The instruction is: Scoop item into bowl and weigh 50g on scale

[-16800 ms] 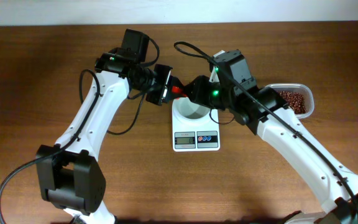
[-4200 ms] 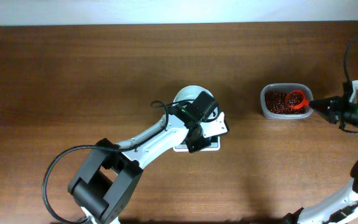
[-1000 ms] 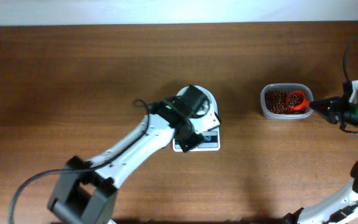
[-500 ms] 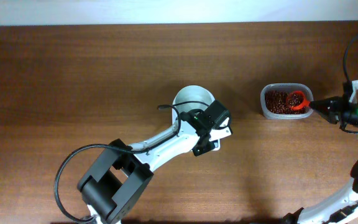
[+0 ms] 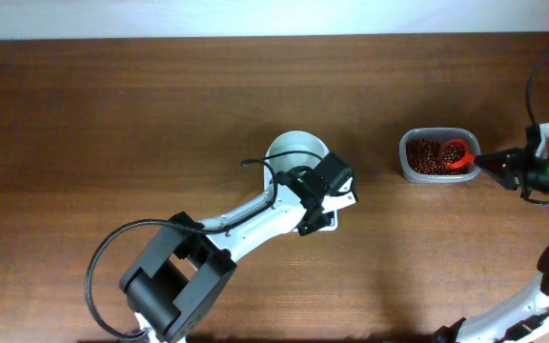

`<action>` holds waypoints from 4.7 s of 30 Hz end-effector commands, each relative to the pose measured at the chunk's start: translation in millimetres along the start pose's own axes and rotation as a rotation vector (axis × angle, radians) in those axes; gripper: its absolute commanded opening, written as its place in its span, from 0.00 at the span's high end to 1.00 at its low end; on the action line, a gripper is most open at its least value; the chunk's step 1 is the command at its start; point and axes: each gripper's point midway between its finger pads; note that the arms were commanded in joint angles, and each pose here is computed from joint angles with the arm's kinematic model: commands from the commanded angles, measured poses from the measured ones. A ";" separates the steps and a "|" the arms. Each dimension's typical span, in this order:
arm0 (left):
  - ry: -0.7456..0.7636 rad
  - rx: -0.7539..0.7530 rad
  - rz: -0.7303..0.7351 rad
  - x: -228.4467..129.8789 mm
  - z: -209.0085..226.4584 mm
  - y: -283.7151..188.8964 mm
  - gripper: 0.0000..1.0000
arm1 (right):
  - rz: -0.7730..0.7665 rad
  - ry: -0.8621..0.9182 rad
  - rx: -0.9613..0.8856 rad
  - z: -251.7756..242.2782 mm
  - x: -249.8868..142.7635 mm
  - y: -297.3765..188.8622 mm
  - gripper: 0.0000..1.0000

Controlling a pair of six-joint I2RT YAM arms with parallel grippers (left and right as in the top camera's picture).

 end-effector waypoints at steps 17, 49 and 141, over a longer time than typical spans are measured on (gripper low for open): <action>0.231 -0.110 0.260 -54.7 -56.0 26.2 1.00 | -0.009 0.009 0.021 0.6 0.3 -0.7 0.96; -0.296 -0.126 -0.118 -51.0 33.8 -50.3 1.00 | -0.006 0.011 0.021 0.8 -0.4 -0.6 0.96; -0.143 -0.074 -0.229 -8.7 54.8 -129.1 1.00 | 0.000 0.020 0.016 0.1 -2.2 -0.9 0.96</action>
Point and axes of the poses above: each gripper's point midway between its finger pads, its own y axis out along the fingers, its own z axis along the line the jaws close on, x = y × z, and after that the axes turned 5 degrees about -y, right-handed
